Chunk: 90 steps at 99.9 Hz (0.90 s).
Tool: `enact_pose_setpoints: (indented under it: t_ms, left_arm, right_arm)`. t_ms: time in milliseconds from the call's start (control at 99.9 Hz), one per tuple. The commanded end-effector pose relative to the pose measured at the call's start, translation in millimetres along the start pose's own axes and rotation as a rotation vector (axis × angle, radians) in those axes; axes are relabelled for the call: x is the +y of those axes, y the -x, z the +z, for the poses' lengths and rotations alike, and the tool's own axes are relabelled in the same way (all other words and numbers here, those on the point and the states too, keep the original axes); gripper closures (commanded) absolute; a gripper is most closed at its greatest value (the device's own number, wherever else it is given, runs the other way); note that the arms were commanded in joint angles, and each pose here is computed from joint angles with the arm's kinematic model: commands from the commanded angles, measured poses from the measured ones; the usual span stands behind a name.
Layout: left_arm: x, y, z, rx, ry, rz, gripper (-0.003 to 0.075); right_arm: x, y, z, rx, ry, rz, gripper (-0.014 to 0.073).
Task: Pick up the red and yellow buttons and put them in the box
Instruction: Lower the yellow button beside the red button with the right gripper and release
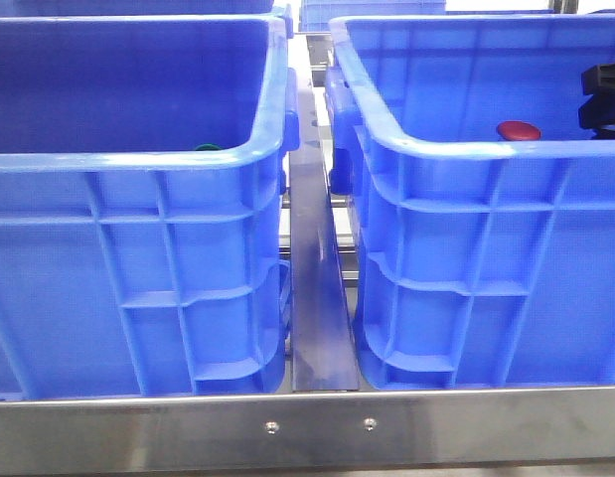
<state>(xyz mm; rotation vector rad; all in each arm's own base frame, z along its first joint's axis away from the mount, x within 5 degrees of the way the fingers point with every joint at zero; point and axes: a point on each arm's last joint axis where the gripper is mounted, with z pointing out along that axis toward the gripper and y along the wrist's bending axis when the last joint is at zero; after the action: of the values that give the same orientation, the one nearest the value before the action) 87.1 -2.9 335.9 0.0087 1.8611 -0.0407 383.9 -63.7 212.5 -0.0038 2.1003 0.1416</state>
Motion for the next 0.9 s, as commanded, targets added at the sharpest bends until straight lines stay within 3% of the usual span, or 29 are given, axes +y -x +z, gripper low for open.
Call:
enact_pose_setpoints:
  t_ms: [0,170,390,480,741,891]
  left_arm:
    - [-3,13,-3,-0.084,-0.034,0.009,0.0741]
    - [-3,13,-3,-0.084,-0.034,0.009,0.0741]
    - [-3,13,-3,-0.084,-0.034,0.009,0.0741]
    - [-3,13,-3,-0.084,-0.034,0.009,0.0741]
    - [-3,13,-3,-0.084,-0.034,0.009,0.0741]
    - [-3,13,-3,-0.084,-0.034,0.009,0.0741]
  right_arm:
    - [0,9,-9,-0.049,0.001,0.046,0.0442]
    - [0,6,-9,-0.041,0.001,0.048,0.0419]
    - [2,13,-15,-0.064,-0.001,0.042,0.0152]
    - [3,18,-21,-0.080,-0.008,0.036,0.0095]
    - [4,37,-50,-0.139,-0.084,0.015,0.0083]
    - [13,46,-77,-0.197,-0.072,-0.002,0.0083]
